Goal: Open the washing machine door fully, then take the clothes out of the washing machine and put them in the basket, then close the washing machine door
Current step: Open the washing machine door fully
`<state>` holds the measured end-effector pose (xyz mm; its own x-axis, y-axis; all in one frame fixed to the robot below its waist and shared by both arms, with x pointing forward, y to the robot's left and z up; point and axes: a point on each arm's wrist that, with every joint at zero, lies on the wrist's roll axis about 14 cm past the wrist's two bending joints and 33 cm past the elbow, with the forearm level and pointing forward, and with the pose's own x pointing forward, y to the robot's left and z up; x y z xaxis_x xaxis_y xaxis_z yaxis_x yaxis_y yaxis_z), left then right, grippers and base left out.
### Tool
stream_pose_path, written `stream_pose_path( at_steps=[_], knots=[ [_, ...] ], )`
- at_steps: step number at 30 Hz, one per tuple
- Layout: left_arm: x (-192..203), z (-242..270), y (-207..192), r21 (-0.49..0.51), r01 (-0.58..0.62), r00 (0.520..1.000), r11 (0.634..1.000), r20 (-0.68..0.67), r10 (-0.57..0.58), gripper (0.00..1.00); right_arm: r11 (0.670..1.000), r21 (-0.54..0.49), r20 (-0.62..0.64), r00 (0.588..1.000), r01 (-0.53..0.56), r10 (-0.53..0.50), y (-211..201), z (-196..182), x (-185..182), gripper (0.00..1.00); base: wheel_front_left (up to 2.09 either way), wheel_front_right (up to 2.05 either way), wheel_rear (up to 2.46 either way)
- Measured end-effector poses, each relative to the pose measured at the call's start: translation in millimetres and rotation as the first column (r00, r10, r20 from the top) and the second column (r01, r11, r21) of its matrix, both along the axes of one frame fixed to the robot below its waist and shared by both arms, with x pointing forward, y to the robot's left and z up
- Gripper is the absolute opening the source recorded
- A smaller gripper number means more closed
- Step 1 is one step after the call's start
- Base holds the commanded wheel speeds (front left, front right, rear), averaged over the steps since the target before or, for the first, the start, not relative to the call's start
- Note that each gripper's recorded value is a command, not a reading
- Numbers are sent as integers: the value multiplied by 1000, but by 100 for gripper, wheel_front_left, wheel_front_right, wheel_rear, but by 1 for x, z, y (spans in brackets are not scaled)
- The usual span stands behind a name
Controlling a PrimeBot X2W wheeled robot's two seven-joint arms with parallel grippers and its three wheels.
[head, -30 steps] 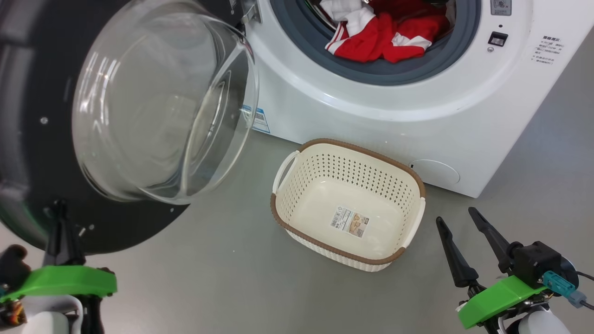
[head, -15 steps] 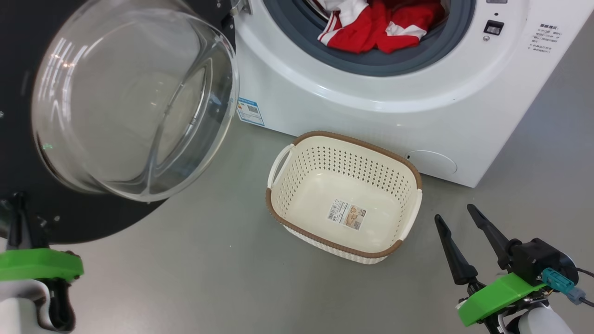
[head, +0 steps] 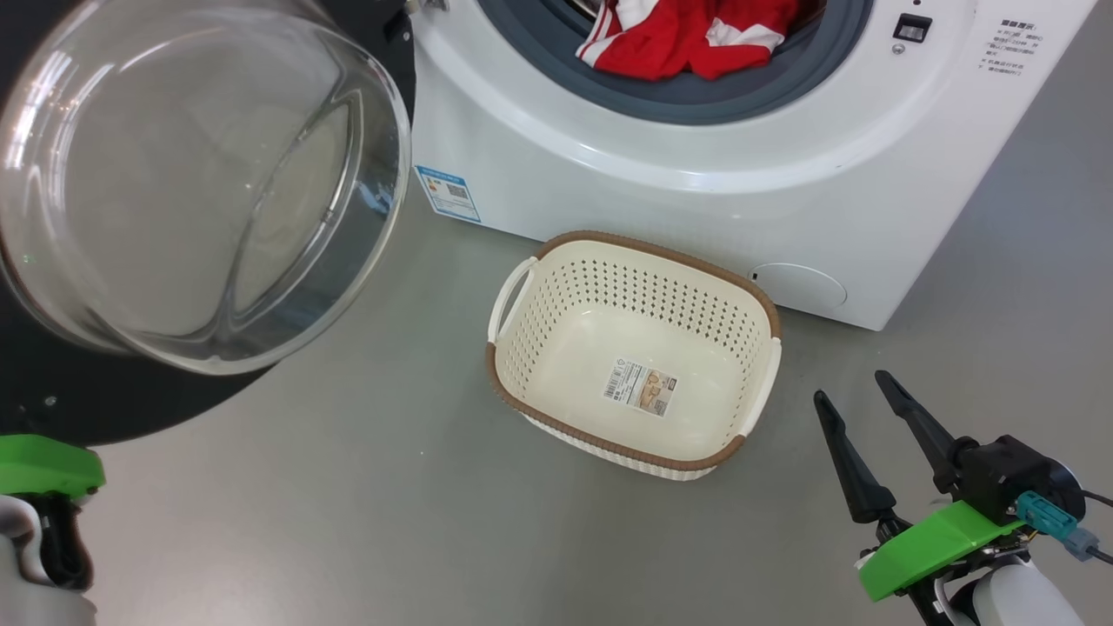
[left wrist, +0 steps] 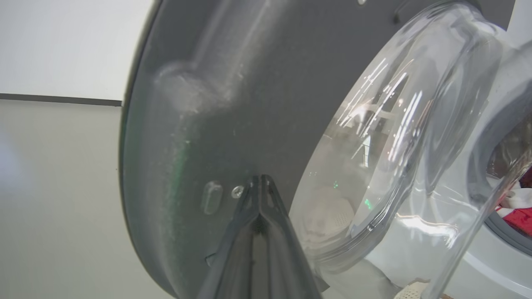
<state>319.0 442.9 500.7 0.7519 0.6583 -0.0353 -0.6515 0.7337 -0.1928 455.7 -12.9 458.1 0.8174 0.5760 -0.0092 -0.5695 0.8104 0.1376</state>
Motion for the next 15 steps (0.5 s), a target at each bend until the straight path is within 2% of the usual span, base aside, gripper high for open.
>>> stream_pose_path(
  at_steps=[15],
  knots=[
    [8, 4, 26, 10, -76, 997, 997, -18, 76, 0, 1000, -9, -9, 1000, 0, 0, -4, -9, 8, 100, 0, 0, 0]
  ],
)
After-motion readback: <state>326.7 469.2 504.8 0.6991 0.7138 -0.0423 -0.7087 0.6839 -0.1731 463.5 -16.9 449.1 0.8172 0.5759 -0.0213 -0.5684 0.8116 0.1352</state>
